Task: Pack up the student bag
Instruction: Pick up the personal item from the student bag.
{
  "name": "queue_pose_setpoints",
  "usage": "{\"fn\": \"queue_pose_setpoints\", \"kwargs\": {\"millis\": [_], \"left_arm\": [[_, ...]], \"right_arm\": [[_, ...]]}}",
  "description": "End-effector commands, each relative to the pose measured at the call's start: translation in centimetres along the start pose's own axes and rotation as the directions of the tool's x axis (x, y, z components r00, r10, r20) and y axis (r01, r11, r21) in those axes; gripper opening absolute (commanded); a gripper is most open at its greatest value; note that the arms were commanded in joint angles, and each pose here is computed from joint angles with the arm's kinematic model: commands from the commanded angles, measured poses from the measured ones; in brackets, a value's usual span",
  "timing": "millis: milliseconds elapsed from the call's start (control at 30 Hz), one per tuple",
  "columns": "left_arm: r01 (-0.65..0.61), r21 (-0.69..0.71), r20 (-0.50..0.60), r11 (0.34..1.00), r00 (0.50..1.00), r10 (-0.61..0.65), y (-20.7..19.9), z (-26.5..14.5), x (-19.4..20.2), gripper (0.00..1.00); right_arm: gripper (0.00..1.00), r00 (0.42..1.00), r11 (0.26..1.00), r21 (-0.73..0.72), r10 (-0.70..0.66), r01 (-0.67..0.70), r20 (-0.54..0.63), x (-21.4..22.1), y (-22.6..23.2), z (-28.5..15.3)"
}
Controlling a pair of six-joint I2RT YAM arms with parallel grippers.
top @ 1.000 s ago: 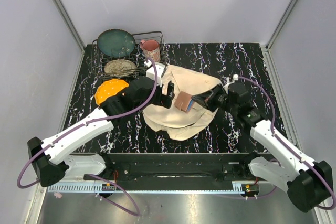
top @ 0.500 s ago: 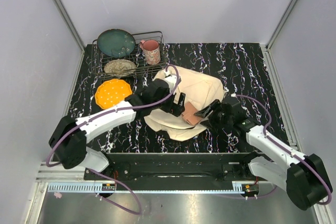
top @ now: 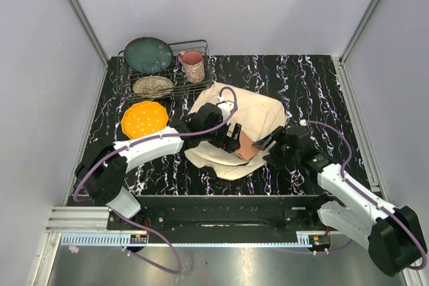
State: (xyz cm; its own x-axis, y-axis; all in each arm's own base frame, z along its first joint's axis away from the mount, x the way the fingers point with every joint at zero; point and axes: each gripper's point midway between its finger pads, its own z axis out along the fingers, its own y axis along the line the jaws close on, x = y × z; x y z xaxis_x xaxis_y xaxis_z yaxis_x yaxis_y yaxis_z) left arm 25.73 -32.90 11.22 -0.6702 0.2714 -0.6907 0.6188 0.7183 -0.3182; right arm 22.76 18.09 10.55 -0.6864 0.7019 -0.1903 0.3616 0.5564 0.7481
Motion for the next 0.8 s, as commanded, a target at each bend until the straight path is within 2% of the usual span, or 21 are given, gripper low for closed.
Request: {"fn": "queue_pose_setpoints", "kwargs": {"millis": [0,67,200,333,433,533,567,767], "left_arm": [[-0.002,0.057,0.06,0.998,0.998,-0.001,-1.2,0.1,-2.1,0.89],[-0.003,0.056,0.052,0.998,0.999,0.0,-1.2,0.2,-1.9,0.82],[0.0,0.049,0.039,0.999,0.999,-0.002,-1.0,0.5,-1.6,0.76],[0.0,0.045,0.018,0.999,1.0,-0.001,-0.8,0.9,-1.1,0.7],[0.0,0.053,0.006,0.999,1.0,0.0,-0.8,1.2,-0.8,0.66],[0.003,0.071,-0.008,0.998,1.0,-0.002,-1.1,1.4,-0.4,0.63],[0.005,0.073,-0.004,0.997,1.0,-0.005,-1.1,1.4,-0.5,0.63],[0.022,0.115,-0.011,0.993,1.0,-0.02,-1.7,1.7,0.0,0.58]], "right_arm": [[0.76,0.999,0.998,-0.057,-0.03,0.033,0.045,-1.0,1.4,1.4],[0.75,0.999,0.995,-0.088,-0.032,0.035,0.034,-1.0,2.3,1.8],[0.7,1.0,0.993,-0.113,-0.023,0.022,-0.002,-0.6,2.7,3.4],[0.53,0.999,0.984,-0.176,-0.016,0.01,-0.038,0.0,3.7,3.7],[0.49,0.999,0.98,-0.199,-0.017,0.009,-0.038,0.1,3.9,3.4],[0.49,1.0,0.974,-0.225,-0.013,0.007,-0.025,0.0,4.2,2.7],[0.54,1.0,0.972,-0.234,-0.011,0.005,-0.023,0.0,4.3,2.6],[0.6,0.999,0.965,-0.26,-0.023,0.015,-0.03,0.2,4.7,2.1]]}}
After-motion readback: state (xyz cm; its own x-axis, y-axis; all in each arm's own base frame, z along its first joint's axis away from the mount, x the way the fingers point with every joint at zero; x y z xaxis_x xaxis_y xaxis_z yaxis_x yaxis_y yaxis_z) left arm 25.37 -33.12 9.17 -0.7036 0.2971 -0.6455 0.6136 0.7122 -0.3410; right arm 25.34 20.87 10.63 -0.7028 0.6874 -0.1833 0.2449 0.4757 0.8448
